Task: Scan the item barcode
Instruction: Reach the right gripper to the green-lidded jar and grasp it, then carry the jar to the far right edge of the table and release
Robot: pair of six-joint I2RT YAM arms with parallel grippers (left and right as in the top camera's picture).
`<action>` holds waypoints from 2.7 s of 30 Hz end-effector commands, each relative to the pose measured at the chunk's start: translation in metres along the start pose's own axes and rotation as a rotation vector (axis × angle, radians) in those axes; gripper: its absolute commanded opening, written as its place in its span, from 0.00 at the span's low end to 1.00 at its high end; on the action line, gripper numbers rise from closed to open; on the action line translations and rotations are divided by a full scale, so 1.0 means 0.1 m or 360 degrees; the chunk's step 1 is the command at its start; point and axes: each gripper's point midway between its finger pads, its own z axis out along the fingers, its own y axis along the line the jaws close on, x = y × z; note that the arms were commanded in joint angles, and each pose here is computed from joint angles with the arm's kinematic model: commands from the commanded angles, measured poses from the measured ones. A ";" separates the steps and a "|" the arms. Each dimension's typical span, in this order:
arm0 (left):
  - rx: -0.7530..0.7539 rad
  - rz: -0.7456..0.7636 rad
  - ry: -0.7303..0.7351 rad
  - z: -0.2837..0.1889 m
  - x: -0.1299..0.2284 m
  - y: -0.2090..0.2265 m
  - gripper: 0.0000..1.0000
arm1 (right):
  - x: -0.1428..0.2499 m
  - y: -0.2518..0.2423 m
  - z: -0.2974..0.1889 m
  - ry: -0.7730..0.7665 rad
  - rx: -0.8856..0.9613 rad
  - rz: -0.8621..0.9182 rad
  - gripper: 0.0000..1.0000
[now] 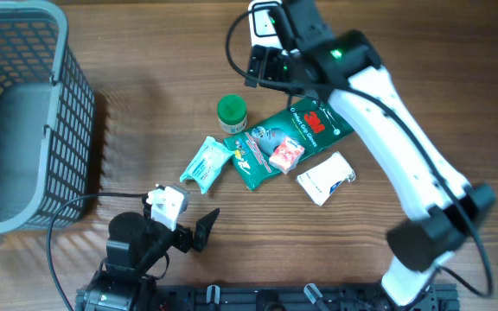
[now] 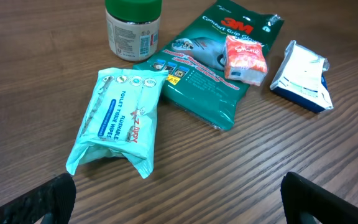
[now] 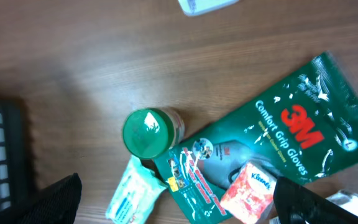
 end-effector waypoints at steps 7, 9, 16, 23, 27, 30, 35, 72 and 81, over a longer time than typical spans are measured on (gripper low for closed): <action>-0.0004 0.0053 -0.0137 -0.08 -0.16 -0.02 1.00 | 0.08 0.34 0.75 0.0203 -0.0140 0.0020 1.00; -0.0005 0.0059 -0.0154 -0.09 -0.18 -0.03 1.00 | 0.09 0.38 0.81 0.0200 -0.0147 0.0014 0.99; -0.0005 0.0102 -0.0262 -0.16 -0.30 -0.05 1.00 | 0.28 0.53 1.21 0.0178 -0.0048 -0.0045 0.99; -0.0005 0.0101 -0.0258 -0.16 -0.30 -0.05 1.00 | 0.43 0.41 1.52 0.0249 0.0049 -0.0112 0.99; -0.0005 0.0100 -0.0258 -0.16 -0.30 -0.05 1.00 | 0.53 0.32 1.69 0.0309 0.0102 -0.0187 0.99; -0.0005 0.0101 -0.0258 -0.16 -0.30 -0.05 1.00 | 0.74 0.29 1.90 0.0446 0.0078 -0.0284 0.99; -0.0005 0.0100 -0.0258 -0.16 -0.30 -0.05 1.00 | 0.88 0.16 2.00 0.0533 0.0138 -0.0367 0.96; -0.0005 0.0101 -0.0258 -0.16 -0.30 -0.05 1.00 | 0.50 0.58 -0.01 0.0644 -0.0150 0.0355 0.57; -0.0005 0.0100 -0.0258 -0.16 -0.30 -0.05 1.00 | 0.71 0.95 -0.98 0.0511 -0.0439 0.0176 0.54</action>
